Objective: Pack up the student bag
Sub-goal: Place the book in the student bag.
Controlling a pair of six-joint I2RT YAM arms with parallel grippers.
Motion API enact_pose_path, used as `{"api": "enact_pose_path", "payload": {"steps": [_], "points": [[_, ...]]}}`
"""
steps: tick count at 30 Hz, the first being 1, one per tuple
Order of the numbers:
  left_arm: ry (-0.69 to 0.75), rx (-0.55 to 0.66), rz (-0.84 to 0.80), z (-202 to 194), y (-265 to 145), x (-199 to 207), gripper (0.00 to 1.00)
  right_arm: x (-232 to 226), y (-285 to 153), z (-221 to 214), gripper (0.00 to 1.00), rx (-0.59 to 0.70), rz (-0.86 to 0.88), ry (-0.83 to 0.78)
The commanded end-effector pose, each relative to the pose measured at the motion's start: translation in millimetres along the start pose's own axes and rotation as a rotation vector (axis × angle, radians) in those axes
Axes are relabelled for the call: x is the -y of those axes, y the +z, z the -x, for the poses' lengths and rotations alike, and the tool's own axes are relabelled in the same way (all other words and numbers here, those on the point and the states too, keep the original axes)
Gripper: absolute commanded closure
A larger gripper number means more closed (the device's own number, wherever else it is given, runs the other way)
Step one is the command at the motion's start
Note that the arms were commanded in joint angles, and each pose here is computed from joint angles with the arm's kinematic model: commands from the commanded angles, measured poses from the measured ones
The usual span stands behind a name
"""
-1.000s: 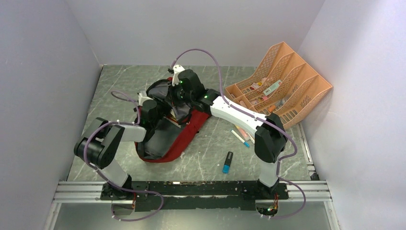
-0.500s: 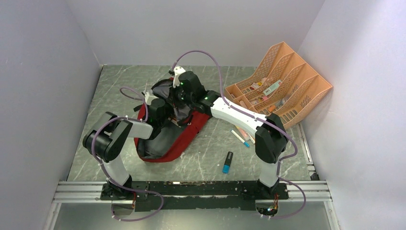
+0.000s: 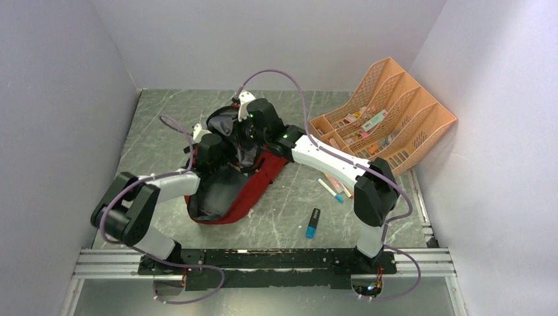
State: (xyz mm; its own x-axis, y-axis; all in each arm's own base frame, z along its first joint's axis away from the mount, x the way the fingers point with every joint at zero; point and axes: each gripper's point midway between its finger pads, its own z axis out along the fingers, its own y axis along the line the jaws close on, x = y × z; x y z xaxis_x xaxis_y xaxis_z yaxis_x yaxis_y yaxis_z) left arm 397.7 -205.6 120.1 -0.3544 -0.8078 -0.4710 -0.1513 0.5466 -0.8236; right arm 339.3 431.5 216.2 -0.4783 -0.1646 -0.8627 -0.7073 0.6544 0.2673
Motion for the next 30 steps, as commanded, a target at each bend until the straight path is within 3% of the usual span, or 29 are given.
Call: {"api": "enact_pose_path", "payload": {"steps": [1,12,15,20,25,30], "points": [[0.101,0.042,-0.085,28,-32,35,0.03,-3,-7,0,1.0,0.014,-0.001,-0.021],[0.286,-0.052,-0.042,27,-101,7,0.03,10,-4,-4,1.0,0.007,-0.051,-0.04],[0.311,-0.083,-0.028,23,-115,-2,0.07,16,-2,-5,1.0,0.005,-0.071,-0.046],[0.275,-0.103,0.012,18,-133,-21,0.15,18,-2,-6,1.0,0.012,-0.081,-0.052],[0.232,-0.108,-0.017,15,-140,-22,0.09,16,-1,-7,1.0,0.017,-0.069,-0.035],[0.235,-0.142,-0.002,7,-138,-28,0.11,4,-2,-2,1.0,0.041,-0.005,-0.003]]}}
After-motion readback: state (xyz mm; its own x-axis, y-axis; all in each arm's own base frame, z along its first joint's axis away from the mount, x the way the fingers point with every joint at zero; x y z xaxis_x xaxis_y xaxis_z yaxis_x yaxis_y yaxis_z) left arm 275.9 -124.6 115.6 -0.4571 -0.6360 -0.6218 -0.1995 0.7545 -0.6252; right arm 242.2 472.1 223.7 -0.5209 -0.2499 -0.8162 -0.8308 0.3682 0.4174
